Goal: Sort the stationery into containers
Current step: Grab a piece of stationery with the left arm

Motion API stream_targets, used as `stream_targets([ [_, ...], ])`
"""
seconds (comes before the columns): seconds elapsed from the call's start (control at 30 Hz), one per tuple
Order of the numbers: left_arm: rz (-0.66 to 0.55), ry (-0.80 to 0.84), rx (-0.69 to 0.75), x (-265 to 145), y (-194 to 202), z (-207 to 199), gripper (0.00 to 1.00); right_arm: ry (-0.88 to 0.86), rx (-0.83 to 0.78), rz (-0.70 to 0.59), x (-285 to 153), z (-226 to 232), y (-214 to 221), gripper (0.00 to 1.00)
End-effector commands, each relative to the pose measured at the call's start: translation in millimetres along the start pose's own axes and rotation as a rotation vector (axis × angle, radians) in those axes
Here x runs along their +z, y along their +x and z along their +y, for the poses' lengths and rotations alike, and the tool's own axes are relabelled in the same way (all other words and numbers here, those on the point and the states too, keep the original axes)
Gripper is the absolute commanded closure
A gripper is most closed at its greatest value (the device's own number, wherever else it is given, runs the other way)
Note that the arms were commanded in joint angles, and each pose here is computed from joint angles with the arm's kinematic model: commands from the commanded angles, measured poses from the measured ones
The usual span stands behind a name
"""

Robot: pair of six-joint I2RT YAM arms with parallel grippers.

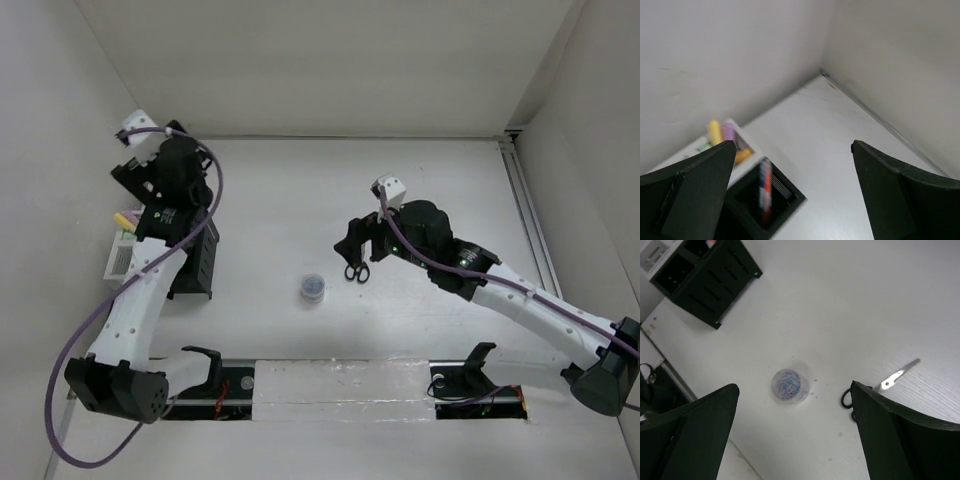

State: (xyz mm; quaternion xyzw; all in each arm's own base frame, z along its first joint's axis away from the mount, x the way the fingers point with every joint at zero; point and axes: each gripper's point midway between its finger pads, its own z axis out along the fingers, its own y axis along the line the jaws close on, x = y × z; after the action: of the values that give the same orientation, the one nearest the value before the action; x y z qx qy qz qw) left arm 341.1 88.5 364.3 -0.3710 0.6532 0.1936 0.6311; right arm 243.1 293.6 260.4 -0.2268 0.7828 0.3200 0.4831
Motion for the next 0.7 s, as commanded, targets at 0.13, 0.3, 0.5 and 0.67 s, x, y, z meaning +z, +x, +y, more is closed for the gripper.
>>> stream_targets([
  [0.13,0.109,0.392,0.182,-100.5,26.1,-85.3,0.0,0.27,0.062,-0.112,-41.0,-36.2,-39.0,0.01],
  [0.3,0.456,0.745,0.208,-155.5,107.4,-116.6,0.0,0.449,0.112,-0.174,-87.6,-66.4,-46.5,0.01],
  [0.5,0.766,1.017,0.184,-213.5,197.4,-120.0,0.0,0.497,0.117,-0.163,-101.9,-77.7,-45.8,0.01],
  [0.67,0.83,1.0,0.276,-231.8,237.1,-120.2,0.0,0.53,0.133,-0.156,-104.5,-87.7,-43.0,0.01],
])
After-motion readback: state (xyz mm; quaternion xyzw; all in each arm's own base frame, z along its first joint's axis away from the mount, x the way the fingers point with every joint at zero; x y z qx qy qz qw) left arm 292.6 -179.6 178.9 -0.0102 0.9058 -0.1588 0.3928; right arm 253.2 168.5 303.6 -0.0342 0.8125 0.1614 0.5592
